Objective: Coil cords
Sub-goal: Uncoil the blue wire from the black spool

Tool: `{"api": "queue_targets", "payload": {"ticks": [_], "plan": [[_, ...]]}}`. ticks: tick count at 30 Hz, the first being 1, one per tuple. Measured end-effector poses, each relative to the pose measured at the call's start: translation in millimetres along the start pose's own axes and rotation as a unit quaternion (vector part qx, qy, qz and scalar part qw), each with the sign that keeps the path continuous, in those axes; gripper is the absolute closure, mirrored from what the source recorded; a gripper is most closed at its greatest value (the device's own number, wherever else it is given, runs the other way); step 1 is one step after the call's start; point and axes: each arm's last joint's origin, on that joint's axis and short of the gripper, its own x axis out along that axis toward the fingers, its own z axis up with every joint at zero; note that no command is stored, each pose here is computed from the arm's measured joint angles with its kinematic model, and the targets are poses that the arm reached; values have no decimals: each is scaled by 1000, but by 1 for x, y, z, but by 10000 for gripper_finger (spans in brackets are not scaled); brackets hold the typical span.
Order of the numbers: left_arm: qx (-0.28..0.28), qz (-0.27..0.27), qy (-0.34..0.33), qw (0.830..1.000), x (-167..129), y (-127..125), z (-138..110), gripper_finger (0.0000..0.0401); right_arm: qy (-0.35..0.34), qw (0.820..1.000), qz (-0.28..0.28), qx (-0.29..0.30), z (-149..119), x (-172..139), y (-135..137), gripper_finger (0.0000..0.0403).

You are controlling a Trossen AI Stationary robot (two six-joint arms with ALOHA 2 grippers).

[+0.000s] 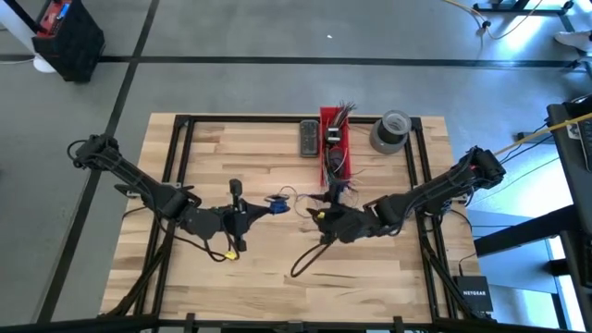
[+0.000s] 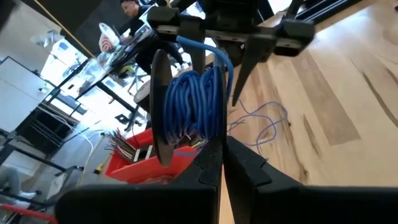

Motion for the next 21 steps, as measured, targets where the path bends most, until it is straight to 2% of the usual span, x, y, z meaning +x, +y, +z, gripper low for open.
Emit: {"api": "queue_targets", "payload": {"ticks": [4, 7, 11, 13, 18, 21], "plan": [[2, 0, 1, 1000, 0, 0, 0, 396, -77, 996, -5, 45, 5, 11, -6, 221], [3, 1, 1, 1000, 0, 0, 0, 396, -84, 993, -3, 80, 1, 23, -16, 225], [3, 1, 1, 1000, 0, 0, 0, 396, -94, 986, 74, 119, -5, 36, -24, 226], [3, 1, 2, 1000, 0, 0, 0, 396, -93, 983, 91, 131, -7, 41, -27, 226], [3, 1, 2, 1000, 0, 0, 0, 396, -93, 982, 96, 136, -9, 45, -31, 228], [3, 1, 2, 1000, 1, 0, -1, 396, -93, 983, 89, 134, -8, 44, -30, 248]]}}
